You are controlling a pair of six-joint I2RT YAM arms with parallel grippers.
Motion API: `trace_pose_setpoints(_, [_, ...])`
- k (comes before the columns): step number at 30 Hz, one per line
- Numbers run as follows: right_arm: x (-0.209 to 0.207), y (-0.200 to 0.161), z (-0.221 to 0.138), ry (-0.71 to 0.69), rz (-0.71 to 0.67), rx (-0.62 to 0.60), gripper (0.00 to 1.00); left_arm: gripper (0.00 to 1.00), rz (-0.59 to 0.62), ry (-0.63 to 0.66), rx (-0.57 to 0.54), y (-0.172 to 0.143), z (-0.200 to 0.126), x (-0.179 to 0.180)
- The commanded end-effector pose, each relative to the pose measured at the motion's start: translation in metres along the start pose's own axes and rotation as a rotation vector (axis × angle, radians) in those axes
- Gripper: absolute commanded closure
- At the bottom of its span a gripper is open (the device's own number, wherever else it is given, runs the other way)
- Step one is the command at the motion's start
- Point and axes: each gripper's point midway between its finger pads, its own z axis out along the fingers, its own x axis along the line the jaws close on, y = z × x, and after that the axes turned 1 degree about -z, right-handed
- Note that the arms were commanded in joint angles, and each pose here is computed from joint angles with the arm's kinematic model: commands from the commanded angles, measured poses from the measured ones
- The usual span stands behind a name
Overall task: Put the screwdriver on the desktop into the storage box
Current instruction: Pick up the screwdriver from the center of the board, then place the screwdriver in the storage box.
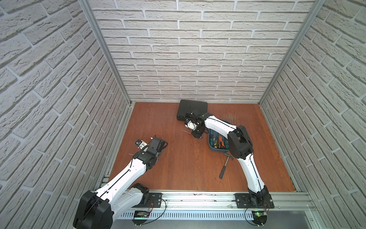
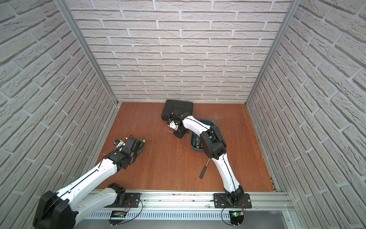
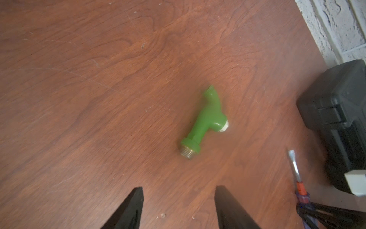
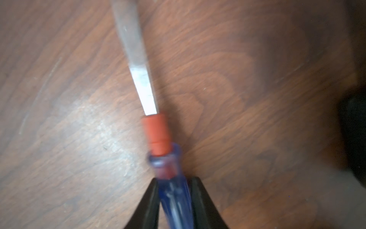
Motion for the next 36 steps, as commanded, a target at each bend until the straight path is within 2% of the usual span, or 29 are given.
trace_pose_setpoints(1, [0.002,-0.019,0.010,0.007,0.001,0.077,0.82,0.38,-0.015,-0.033,-0.014,0.007,-0.003,-0.012])
trace_pose_setpoints(5, [0.003,-0.019,0.004,0.007,0.005,0.073,0.91,0.38,-0.019,-0.038,-0.014,0.008,-0.003,-0.013])
trace_pose_setpoints(11, [0.008,-0.001,-0.024,0.005,0.015,0.009,0.97,0.38,-0.021,-0.040,-0.019,0.009,-0.005,-0.012])
trace_pose_setpoints(17, [0.007,0.021,-0.087,-0.038,0.057,-0.161,0.98,0.38,-0.032,-0.047,-0.038,0.012,-0.009,-0.007])
trace_pose_setpoints(22, [0.008,0.018,-0.143,-0.058,0.146,-0.301,0.98,0.38,-0.041,-0.050,-0.043,0.013,-0.010,-0.004])
trace_pose_setpoints(25, [0.005,0.002,-0.162,-0.084,0.241,-0.344,0.98,0.38,-0.044,-0.053,-0.043,0.013,-0.011,-0.004])
trace_pose_setpoints(27, [-0.005,-0.014,-0.172,-0.146,0.360,-0.361,0.98,0.38,-0.043,-0.055,-0.044,0.013,-0.011,-0.003])
trace_pose_setpoints(30, [-0.021,-0.051,-0.176,-0.264,0.528,-0.313,0.98,0.37,-0.046,-0.055,-0.044,0.012,-0.010,-0.003])
trace_pose_setpoints(34, [-0.046,-0.112,-0.179,-0.454,0.752,-0.182,0.97,0.38,-0.046,-0.059,-0.033,0.010,-0.008,-0.004])
trace_pose_setpoints(36, [-0.051,-0.130,-0.175,-0.459,0.826,-0.143,0.98,0.37,-0.045,-0.062,-0.025,0.008,-0.007,-0.005])
